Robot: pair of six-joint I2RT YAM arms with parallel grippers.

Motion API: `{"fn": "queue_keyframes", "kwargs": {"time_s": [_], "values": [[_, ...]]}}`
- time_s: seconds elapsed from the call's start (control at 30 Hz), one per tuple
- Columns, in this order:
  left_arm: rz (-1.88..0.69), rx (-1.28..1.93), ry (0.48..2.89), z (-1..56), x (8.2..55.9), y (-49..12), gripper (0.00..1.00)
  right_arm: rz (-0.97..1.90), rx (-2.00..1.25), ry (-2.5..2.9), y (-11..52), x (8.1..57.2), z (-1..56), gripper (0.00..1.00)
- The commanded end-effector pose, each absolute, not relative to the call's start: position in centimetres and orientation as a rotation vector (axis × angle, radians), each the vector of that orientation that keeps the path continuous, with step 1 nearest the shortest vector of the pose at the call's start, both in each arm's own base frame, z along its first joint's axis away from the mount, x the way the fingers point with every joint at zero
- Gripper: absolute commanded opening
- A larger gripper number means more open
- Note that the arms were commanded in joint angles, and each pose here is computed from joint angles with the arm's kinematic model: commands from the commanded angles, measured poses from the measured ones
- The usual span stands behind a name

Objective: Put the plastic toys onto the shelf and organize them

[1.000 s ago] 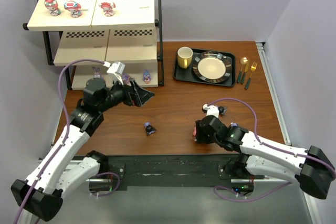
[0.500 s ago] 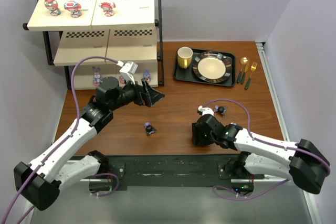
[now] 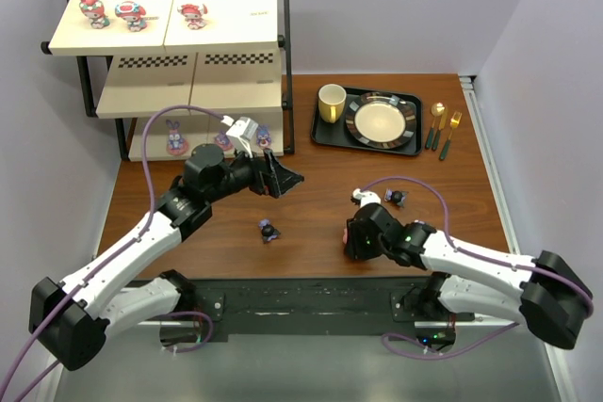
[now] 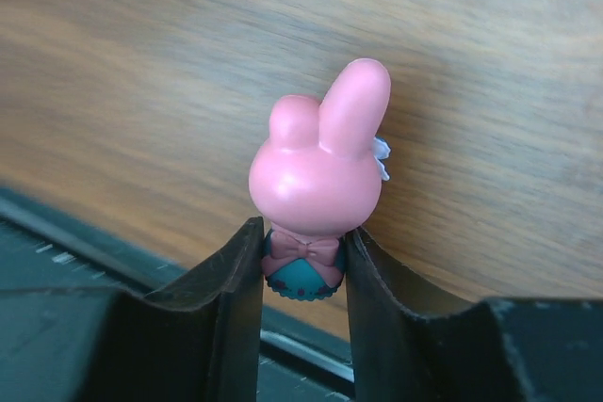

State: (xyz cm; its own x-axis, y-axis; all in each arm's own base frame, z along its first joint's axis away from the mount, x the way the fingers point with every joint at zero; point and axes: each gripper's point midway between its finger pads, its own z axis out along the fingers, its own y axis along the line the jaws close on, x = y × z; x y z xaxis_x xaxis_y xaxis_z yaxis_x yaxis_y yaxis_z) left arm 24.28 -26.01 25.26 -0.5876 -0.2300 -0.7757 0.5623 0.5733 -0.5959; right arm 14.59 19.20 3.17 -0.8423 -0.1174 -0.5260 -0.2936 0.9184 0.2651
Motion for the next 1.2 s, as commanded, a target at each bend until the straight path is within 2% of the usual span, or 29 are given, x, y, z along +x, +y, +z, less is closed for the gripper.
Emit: {"fn": "queue_keyframes", "kwargs": {"time_s": [0.0, 0.13, 0.33, 0.47, 0.57, 0.7, 0.83, 0.93, 1.17], "values": [[-1.148, 0.328, 1.825, 26.5, 24.0, -26.6, 0.98, 0.744, -0.388, 2.337, 22.4, 15.0, 8.0, 0.06], [-1.144, 0.401, 1.790, 27.4, 23.4, -26.6, 0.99, 1.030, -0.495, 1.986, 26.1, 15.4, 15.1, 0.04], [-1.208, 0.555, 1.675, 28.9, 21.2, -27.0, 1.00, 1.227, -0.658, 1.677, 29.7, 14.9, 22.1, 0.04], [-1.282, 0.669, 1.546, 30.9, 18.4, -26.9, 1.00, 1.442, -0.814, 1.457, 31.9, 12.6, 26.9, 0.04], [-1.276, 0.678, 1.480, 31.9, 17.4, -26.1, 1.00, 1.543, -0.891, 1.337, 32.5, 11.8, 29.1, 0.03], [-1.273, 0.640, 1.507, 31.7, 17.3, -25.6, 1.00, 1.613, -0.901, 1.248, 32.7, 12.0, 31.1, 0.02], [-1.363, 0.587, 1.472, 32.2, 16.5, -25.6, 1.00, 1.678, -0.884, 1.116, 32.2, 12.4, 33.6, 0.01], [-1.434, 0.563, 1.386, 33.4, 16.0, -25.8, 1.00, 1.754, -0.848, 1.068, 32.1, 12.8, 34.3, 0.01], [-1.532, 0.498, 1.381, 33.2, 16.1, -26.2, 0.94, 1.860, -0.852, 1.045, 32.7, 13.1, 34.3, 0.01]]}}
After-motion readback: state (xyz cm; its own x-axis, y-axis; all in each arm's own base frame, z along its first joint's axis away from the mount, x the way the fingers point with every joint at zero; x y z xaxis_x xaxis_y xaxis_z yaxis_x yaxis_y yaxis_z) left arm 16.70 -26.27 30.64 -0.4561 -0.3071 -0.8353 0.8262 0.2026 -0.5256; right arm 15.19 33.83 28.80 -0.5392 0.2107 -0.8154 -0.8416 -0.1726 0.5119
